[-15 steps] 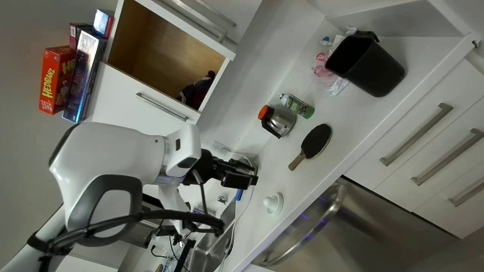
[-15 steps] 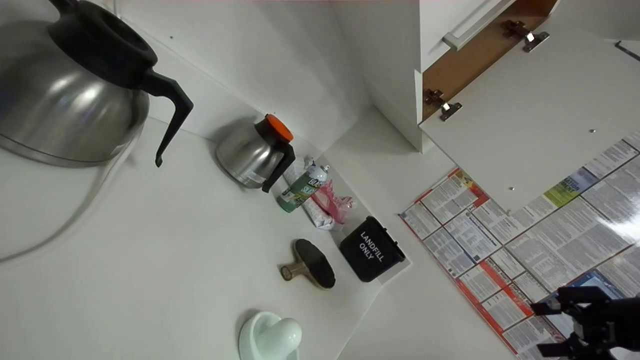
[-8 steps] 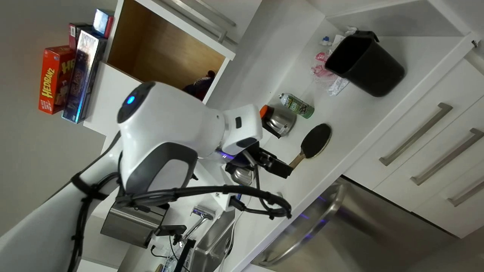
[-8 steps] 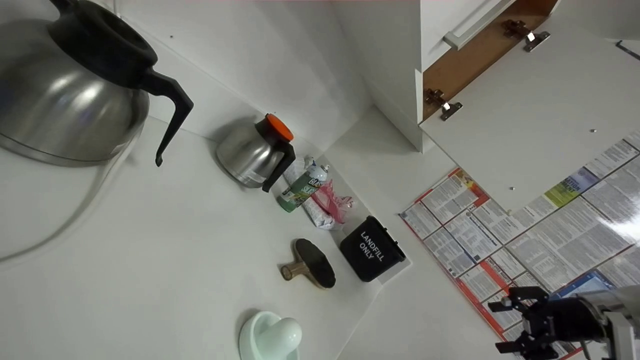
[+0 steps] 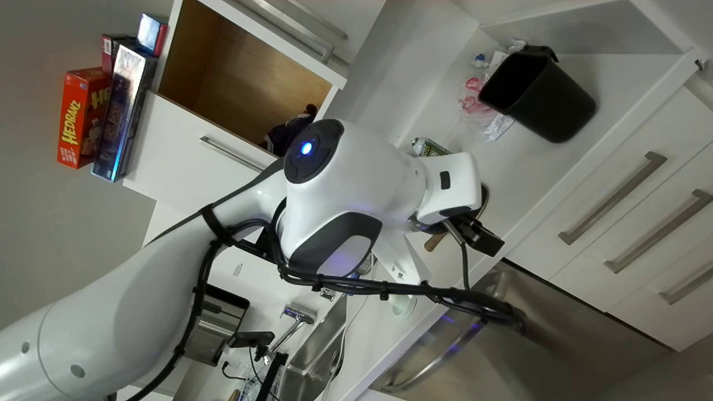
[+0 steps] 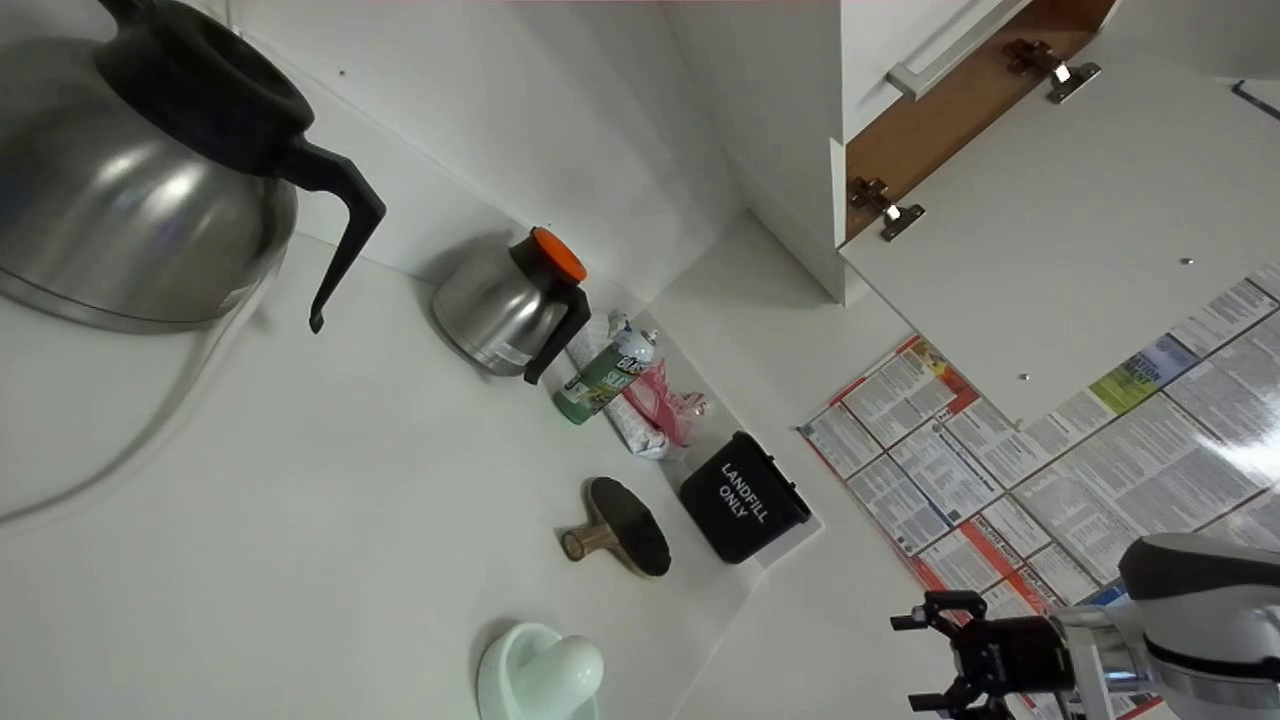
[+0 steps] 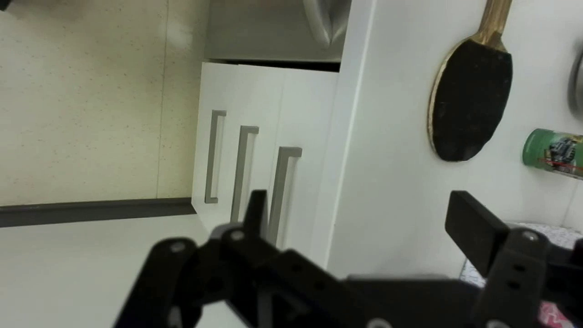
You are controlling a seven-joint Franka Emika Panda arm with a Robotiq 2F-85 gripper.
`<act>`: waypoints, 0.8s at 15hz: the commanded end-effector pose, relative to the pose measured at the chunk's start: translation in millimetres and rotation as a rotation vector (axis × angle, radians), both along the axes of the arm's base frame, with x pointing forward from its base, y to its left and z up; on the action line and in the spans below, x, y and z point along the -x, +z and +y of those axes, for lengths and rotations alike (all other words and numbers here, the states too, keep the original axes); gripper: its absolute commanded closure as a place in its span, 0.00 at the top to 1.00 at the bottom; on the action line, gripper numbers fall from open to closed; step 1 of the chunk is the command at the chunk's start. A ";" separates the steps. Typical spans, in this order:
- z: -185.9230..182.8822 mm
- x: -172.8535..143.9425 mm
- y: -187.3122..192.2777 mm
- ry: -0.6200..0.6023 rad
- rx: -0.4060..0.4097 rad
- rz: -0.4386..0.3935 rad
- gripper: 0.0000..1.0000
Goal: Open the topmost drawer and place the black paddle inside the drawer
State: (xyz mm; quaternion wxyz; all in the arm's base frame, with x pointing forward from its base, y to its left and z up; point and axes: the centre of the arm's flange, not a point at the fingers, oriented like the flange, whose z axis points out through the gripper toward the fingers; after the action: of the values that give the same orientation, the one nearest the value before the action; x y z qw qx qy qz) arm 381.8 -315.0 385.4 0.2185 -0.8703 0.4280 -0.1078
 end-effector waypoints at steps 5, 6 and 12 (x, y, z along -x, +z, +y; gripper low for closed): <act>2.9 -2.5 2.4 0.008 0.004 -0.003 1.00; 2.5 -2.2 2.5 0.006 0.004 -0.003 1.00; -24.3 -1.9 -61.0 -0.104 -0.118 -0.139 1.00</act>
State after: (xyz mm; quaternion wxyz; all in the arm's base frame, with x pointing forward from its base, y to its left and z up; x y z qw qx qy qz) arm 381.0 -319.1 366.1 0.2629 -0.8455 0.4461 -0.1308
